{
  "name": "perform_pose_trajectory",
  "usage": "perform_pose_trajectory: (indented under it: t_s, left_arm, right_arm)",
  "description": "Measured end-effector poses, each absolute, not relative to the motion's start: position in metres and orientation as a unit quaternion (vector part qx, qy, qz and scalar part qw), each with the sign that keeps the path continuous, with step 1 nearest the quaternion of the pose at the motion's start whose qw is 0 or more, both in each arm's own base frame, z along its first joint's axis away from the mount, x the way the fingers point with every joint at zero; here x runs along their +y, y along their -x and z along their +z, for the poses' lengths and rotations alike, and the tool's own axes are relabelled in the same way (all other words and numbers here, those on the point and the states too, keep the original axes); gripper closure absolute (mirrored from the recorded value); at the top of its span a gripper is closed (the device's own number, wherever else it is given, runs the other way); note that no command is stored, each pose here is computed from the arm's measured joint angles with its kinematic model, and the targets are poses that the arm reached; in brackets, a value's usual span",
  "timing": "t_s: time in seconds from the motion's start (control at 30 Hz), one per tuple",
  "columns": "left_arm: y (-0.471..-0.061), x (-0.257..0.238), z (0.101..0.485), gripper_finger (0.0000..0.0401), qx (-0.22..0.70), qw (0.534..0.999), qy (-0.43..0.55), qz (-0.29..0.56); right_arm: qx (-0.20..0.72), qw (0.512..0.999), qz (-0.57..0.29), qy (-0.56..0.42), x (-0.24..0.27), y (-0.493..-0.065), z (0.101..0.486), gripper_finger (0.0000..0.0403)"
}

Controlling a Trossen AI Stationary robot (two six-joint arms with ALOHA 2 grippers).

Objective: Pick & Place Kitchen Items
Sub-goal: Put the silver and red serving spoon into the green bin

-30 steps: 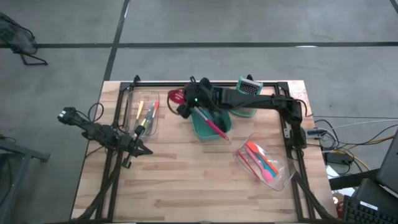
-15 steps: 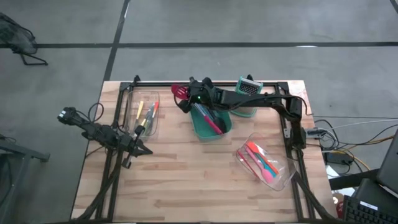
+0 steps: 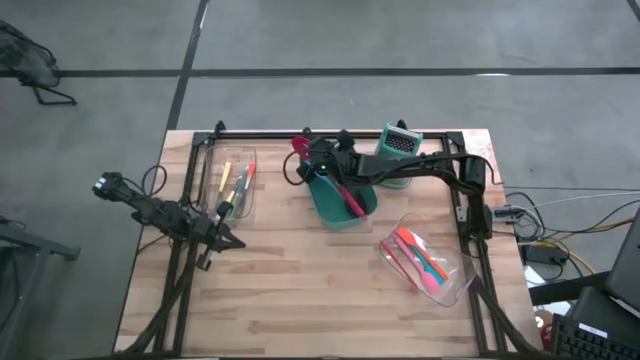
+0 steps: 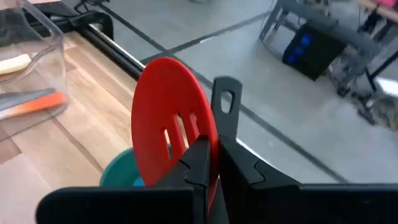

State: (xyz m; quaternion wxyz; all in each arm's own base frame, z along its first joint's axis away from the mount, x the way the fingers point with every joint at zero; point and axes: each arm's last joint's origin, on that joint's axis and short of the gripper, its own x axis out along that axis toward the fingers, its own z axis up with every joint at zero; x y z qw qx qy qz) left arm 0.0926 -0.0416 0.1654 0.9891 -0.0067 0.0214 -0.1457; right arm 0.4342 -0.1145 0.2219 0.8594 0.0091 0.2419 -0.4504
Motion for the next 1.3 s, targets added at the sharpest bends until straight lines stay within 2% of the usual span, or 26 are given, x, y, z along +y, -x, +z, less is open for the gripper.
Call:
perform_pose_trajectory:
  t_s: [0.33, 0.9, 1.3]
  left_arm:
    - [-0.093, -0.042, 0.165, 0.0389, 0.021, 0.989, 0.007, -0.146]
    - [-0.093, -0.042, 0.165, 0.0389, 0.021, 0.989, 0.007, -0.146]
    - [-0.093, -0.042, 0.165, 0.0389, 0.021, 0.989, 0.007, -0.146]
  right_arm:
    - [0.202, 0.891, -0.403, 0.048, -0.114, -0.443, 0.235, 0.0385]
    - [0.232, 0.868, -0.439, 0.015, -0.117, -0.43, 0.209, 0.0382]
    - [0.252, 0.866, -0.431, 0.022, -0.112, -0.429, 0.202, 0.0319]
